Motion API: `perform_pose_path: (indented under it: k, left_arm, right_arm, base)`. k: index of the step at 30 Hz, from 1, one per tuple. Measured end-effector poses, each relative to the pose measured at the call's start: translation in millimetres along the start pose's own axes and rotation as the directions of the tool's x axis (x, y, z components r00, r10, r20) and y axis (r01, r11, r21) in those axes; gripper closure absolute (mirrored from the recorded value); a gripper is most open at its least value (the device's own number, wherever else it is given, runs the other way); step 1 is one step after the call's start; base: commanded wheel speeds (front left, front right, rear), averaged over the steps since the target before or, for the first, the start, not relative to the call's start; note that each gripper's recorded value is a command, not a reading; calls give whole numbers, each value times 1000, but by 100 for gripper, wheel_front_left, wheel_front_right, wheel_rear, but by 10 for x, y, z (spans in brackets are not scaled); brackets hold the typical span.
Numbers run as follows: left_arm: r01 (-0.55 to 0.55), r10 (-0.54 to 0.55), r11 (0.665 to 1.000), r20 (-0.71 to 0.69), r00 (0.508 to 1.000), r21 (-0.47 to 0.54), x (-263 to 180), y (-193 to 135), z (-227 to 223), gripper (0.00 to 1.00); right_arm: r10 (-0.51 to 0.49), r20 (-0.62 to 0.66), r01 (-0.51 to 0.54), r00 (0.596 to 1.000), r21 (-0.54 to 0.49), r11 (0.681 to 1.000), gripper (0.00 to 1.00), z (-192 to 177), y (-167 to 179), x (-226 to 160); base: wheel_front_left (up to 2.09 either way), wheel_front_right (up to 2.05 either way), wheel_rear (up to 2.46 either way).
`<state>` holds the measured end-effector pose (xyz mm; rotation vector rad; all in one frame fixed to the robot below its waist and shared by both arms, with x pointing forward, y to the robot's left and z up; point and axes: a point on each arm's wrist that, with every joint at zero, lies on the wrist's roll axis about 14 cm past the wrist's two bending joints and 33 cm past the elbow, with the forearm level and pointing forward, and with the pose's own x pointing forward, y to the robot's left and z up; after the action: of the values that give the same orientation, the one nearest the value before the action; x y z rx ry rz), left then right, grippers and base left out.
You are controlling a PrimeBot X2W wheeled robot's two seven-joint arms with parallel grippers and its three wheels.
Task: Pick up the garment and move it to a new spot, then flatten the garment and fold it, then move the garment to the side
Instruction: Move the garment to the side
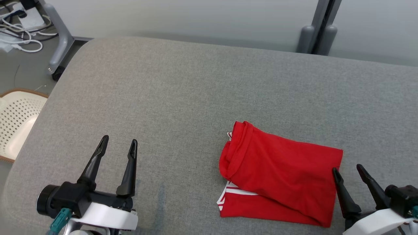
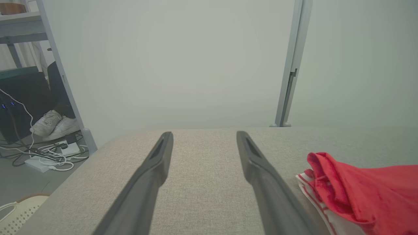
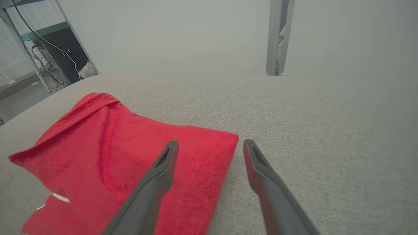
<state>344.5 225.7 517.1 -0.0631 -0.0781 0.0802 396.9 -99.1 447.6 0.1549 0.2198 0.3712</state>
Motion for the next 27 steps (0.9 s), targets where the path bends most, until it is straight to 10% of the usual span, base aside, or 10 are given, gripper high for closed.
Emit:
perform_pose_path:
  k: [19,21,23,27]
  left_arm:
    - [6,-6,1000,-51,999,1,279,-9,-277,0]
    - [8,-8,1000,-50,999,0,286,-14,-277,0]
    - [10,-10,1000,-53,999,-1,290,-20,-288,0]
    - [22,-22,1000,-45,999,-1,314,-52,-271,0]
  right_arm:
    - [37,-300,1,953,125,992,0,-858,19,209]
    - [38,-301,1,953,128,992,60,-856,20,210]
    - [37,-307,2,951,126,992,100,-852,15,203]
    - [35,-289,-2,957,114,994,100,-776,10,184]
  base:
    - [0,0,0]
    - [0,0,0]
    - [0,0,0]
    - [0,0,0]
